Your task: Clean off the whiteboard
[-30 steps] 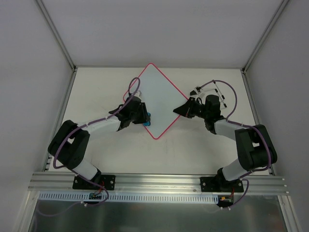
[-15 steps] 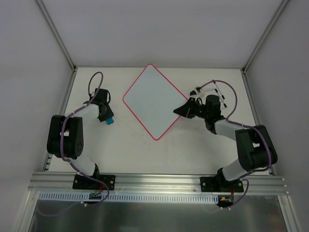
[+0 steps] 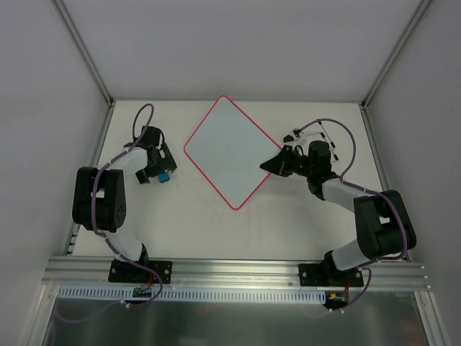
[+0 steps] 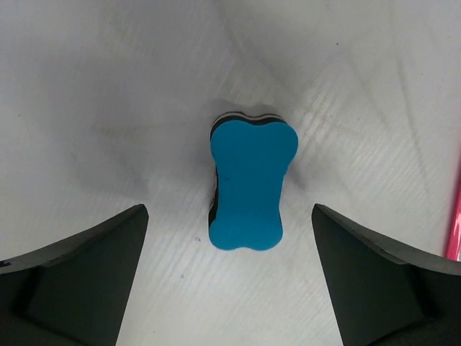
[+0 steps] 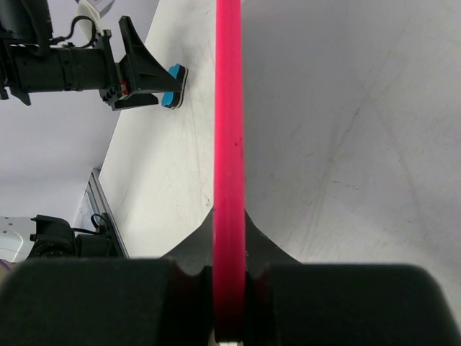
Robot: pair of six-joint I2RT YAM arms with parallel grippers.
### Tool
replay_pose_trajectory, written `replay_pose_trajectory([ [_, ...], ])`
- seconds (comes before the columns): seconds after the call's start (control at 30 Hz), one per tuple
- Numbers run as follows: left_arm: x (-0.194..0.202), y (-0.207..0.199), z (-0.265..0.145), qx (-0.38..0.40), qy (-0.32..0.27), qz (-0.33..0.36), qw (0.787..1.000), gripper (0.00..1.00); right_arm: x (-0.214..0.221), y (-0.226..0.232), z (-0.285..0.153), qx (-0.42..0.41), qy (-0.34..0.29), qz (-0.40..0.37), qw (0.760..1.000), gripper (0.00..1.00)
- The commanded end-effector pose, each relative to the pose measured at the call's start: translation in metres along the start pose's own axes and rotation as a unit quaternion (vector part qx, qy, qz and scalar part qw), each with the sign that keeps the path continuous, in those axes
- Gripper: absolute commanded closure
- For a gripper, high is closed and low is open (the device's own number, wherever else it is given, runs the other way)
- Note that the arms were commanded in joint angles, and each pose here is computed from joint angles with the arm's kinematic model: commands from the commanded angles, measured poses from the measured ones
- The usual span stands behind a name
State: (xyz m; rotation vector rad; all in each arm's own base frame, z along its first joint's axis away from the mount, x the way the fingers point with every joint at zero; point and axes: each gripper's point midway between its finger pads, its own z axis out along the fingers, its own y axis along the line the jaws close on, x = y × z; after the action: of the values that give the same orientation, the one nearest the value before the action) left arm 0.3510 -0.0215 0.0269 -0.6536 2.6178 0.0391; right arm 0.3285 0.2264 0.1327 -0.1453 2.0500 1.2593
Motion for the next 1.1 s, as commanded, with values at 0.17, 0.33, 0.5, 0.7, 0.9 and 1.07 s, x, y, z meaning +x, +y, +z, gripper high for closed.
replay_pose_trajectory([
  [0.17, -0.049, -0.005, -0.102, 0.071, -0.122, 0.015, 0.990, 0.01, -0.097, 0.046, -0.026, -0.015, -0.092, -0.135, 0.987, 1.00],
  [0.33, -0.046, 0.006, -0.128, 0.081, -0.162, 0.051, 0.982, 0.01, -0.148, 0.054, -0.066, 0.001, -0.143, -0.155, 0.977, 1.00],
  [0.5, -0.026, 0.028, -0.137, 0.070, -0.185, 0.071, 0.978, 0.01, -0.196, 0.053, -0.117, 0.025, -0.198, -0.162, 0.966, 1.00],
  [0.7, -0.020, 0.048, -0.134, 0.036, -0.208, 0.069, 0.975, 0.01, -0.232, 0.040, -0.178, 0.062, -0.240, -0.173, 0.953, 1.00],
  [0.9, -0.027, 0.046, -0.135, 0.035, -0.217, 0.071, 0.973, 0.01, -0.251, 0.015, -0.231, 0.099, -0.267, -0.177, 0.942, 1.00],
  [1.07, -0.028, 0.044, -0.135, 0.038, -0.218, 0.073, 0.973, 0.01, -0.255, -0.004, -0.254, 0.110, -0.265, -0.180, 0.941, 1.00],
])
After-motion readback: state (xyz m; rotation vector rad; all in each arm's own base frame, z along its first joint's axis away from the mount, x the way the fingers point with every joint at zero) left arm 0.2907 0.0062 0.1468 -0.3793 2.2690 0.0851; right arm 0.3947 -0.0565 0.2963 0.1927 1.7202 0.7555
